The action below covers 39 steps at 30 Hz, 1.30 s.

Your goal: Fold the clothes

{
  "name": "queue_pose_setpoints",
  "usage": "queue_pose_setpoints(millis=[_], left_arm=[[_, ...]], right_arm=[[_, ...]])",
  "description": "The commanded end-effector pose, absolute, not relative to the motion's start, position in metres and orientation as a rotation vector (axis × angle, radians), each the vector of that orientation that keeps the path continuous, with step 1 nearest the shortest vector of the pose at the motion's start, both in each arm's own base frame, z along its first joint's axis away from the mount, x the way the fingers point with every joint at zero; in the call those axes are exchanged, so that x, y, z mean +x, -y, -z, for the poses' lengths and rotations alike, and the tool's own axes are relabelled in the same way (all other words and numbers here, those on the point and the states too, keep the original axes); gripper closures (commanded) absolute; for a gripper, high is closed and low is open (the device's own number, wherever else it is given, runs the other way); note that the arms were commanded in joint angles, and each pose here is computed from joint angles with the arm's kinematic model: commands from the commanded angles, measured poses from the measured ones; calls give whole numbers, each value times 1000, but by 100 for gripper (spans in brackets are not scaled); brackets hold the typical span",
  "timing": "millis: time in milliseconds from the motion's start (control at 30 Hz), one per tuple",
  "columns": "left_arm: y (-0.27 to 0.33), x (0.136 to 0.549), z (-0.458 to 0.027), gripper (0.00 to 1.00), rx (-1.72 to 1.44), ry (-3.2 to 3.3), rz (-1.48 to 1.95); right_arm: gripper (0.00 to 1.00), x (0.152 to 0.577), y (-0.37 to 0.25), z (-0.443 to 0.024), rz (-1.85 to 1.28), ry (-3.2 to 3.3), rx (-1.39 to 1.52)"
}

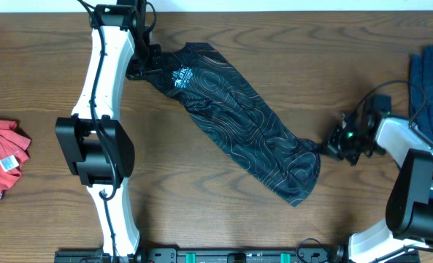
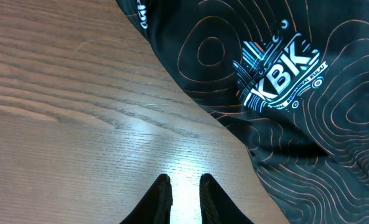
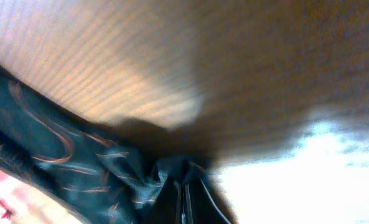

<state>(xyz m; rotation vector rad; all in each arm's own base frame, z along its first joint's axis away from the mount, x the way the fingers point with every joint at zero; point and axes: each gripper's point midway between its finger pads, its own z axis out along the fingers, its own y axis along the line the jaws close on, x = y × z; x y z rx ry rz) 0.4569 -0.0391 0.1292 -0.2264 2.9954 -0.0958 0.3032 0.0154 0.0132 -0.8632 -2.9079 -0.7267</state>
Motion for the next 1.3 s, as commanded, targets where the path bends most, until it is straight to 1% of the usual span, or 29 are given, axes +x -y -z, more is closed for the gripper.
queue_pose_setpoints(millis=[0, 167, 233, 300, 400, 533, 567, 600, 667, 733, 833, 933, 1000, 1100, 1167, 1267], left_arm=[[39, 456, -142, 81, -216, -2969, 100], [40, 456, -142, 81, -215, -2968, 107], [43, 457, -142, 81, -212, -2967, 139], [47, 457, -142, 81, -208, -2964, 168], [48, 458, -143, 81, -206, -2961, 179], [54, 457, -143, 80, -193, -2963, 193], [59, 457, -143, 73, -186, -2964, 227], [64, 457, -144, 71, -178, -2962, 264], [77, 459, -146, 69, -158, -2951, 348], [87, 463, -149, 69, -134, -2928, 409], [99, 466, -152, 64, -106, -2907, 459], [108, 465, -153, 64, -84, -2906, 488], [113, 464, -153, 64, -71, -2908, 497], [121, 462, -153, 64, -43, -2908, 500], [127, 461, -153, 64, -24, -2907, 503], [137, 460, -154, 64, 9, -2903, 507]], right_arm=[[99, 361, -8, -74, 805, 3079, -778], [99, 408, 2, -187, 825, 3290, -668], [99, 416, 1, -226, 843, 3364, -617], [99, 417, -3, -256, 852, 3426, -546], [99, 419, -7, -291, 847, 3532, -379], [99, 413, -17, -336, 810, 3677, -33], [99, 411, -17, -345, 782, 3703, 17], [99, 409, -17, -354, 746, 3727, 33], [99, 403, -17, -373, 695, 3778, 65], [99, 398, -18, -392, 699, 3823, 87], [99, 395, -18, -421, 698, 3911, 127], [99, 393, -18, -446, 715, 3991, 130], [99, 394, -18, -466, 755, 4055, 109], [99, 396, -23, -501, 872, 4157, 162], [99, 397, -27, -522, 1008, 4192, 160], [99, 396, -39, -543, 1237, 4182, 239]])
